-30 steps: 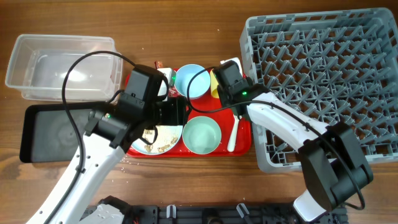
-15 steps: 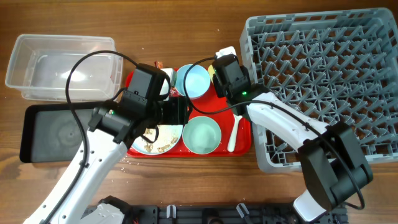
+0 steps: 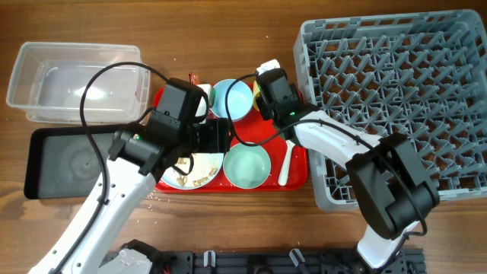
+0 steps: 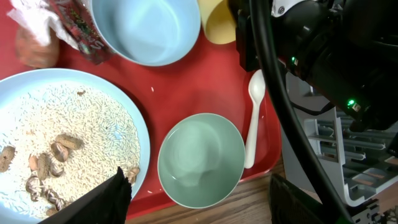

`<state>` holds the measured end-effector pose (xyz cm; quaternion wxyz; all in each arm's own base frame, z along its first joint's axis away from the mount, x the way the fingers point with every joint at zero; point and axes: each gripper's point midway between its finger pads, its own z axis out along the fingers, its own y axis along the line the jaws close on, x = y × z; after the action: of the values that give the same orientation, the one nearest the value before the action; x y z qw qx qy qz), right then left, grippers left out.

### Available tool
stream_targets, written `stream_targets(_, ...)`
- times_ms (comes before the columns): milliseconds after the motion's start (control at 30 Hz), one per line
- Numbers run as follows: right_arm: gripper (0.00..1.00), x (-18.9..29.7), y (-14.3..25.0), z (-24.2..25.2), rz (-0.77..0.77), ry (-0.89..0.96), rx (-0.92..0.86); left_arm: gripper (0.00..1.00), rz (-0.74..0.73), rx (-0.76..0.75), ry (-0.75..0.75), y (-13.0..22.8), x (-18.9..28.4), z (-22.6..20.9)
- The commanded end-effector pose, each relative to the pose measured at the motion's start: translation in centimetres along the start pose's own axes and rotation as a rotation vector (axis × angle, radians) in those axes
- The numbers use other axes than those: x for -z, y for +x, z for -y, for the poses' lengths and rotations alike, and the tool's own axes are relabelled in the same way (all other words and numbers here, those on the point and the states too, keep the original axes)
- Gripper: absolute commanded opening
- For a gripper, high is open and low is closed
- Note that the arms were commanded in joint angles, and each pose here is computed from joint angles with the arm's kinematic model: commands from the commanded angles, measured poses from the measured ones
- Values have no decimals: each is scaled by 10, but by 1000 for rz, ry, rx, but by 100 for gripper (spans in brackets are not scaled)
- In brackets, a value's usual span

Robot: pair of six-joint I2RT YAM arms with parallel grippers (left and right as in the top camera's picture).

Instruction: Sort waste into correct bins and load items into the dishwasher rack

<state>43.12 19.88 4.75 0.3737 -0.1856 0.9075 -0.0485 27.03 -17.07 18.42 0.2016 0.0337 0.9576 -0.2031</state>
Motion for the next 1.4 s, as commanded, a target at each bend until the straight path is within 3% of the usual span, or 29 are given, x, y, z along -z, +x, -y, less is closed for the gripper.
stream_targets(0,8,1,-2,0,-2,13,-8,73,1,-24,31,-2,1,8)
stream_targets(167,4,39,-19,22,24,70,-70,73,1,-24,31,-1,1,8)
stream_targets(267,4,86,-35,36,60,53,-148,73,1,-24,31,-1,1,8)
stream_targets(433,4,184,-46,45,126,-102,-283,73,1,-24,32,-1,1,8)
stream_targets(533,4,226,-43,30,142,-270,-278,73,8,-31,81,-4,1,17)
stream_targets(633,4,225,-18,26,37,-279,-303,74,-4,-69,282,-6,8,53)
stream_targets(733,4,222,9,34,-79,-214,-396,74,-9,-76,295,-5,9,56)
stream_targets(900,4,222,21,34,-128,-205,-405,73,-15,-114,333,-3,11,62)
stream_targets(1033,4,221,21,35,-132,-199,-432,69,-35,-247,482,8,20,92)
stream_targets(1133,4,217,23,32,-151,-203,-427,67,-21,-339,469,15,17,102)
stream_targets(1233,4,206,40,21,-254,-214,-458,66,24,-364,320,11,5,90)
stream_targets(1367,4,198,44,3,-316,-290,-460,66,30,-374,288,11,3,88)
